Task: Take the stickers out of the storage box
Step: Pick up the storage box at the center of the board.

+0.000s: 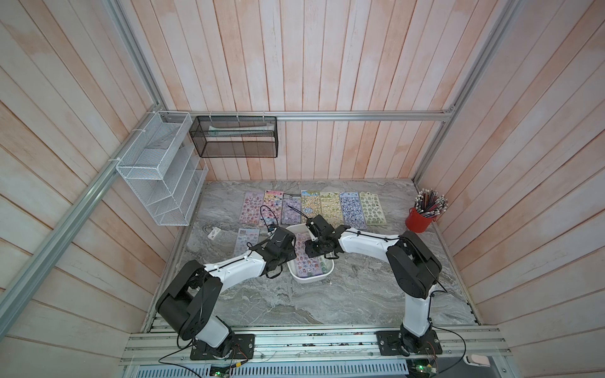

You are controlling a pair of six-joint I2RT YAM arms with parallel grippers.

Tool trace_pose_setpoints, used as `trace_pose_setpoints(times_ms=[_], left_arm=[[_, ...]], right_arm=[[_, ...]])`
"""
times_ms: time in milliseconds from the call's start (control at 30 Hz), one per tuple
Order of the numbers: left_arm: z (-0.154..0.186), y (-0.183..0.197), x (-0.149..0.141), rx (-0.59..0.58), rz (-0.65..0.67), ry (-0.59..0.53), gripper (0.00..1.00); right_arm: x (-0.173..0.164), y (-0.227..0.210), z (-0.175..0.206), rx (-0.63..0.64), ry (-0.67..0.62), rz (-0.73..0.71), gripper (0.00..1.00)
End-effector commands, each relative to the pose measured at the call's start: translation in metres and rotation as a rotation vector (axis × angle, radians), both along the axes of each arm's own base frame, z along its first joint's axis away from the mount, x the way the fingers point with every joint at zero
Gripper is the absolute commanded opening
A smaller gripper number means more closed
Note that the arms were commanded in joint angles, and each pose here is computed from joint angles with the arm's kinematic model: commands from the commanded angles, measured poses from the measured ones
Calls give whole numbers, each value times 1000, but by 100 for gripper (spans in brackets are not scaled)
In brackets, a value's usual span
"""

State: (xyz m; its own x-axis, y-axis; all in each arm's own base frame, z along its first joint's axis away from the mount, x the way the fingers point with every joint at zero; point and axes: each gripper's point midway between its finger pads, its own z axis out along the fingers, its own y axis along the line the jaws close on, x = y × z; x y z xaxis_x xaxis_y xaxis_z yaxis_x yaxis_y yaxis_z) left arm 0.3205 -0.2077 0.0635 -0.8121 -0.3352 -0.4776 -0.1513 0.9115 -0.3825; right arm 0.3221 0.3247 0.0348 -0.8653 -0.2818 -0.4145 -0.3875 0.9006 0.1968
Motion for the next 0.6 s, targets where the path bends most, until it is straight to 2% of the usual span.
trace_pose_setpoints(times_ms=[0,200,367,567], left_arm=[[29,6,15,3,34,-84,0],[26,6,15,8,34,-78,0],[30,5,17,3,32,-85,0],[33,4,18,5,29,-90,0]], right_arm=[[-12,-44,-39,-178,92,-33,50],[-5,-35,-11,-126,42,-22,57],[-7,-38,-23,-139,73,-18,61],[-13,-32,-35,-75,131,-9,60]])
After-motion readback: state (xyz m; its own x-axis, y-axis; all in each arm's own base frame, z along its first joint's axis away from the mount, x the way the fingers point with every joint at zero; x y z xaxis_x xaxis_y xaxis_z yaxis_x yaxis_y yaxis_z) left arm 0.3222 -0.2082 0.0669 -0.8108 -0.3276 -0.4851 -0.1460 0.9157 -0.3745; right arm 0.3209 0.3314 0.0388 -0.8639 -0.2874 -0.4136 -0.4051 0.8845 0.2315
